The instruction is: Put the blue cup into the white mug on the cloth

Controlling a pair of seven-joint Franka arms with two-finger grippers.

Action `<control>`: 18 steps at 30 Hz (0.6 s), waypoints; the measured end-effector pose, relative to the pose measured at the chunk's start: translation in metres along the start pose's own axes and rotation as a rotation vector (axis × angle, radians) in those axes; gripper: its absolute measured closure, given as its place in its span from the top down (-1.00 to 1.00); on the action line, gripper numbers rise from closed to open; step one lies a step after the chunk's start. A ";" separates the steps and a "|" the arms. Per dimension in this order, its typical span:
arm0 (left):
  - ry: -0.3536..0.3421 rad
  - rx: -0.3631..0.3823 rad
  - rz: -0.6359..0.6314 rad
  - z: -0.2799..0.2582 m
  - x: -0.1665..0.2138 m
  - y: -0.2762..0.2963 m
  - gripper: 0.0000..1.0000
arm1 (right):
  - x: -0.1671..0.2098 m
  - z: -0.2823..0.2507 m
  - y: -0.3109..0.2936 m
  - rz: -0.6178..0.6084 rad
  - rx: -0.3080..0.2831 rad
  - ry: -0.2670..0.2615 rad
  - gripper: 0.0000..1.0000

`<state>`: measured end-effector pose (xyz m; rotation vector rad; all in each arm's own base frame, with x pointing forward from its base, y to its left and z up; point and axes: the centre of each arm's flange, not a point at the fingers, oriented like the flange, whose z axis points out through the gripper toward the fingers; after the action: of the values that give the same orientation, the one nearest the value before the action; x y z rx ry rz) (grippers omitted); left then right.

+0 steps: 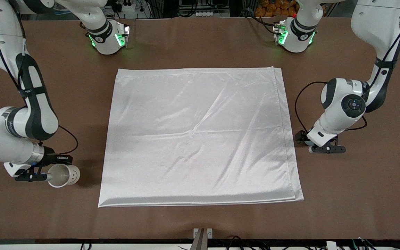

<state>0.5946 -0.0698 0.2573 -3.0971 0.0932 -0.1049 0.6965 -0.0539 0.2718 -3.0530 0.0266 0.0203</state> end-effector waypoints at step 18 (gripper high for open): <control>-0.053 0.008 -0.007 0.006 -0.008 -0.005 1.00 | -0.010 -0.001 -0.212 0.071 0.077 0.000 -0.87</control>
<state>0.5869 -0.0640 0.2506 -3.0894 0.0803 -0.0226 0.6900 0.1574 0.2916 -2.9735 0.1333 0.0233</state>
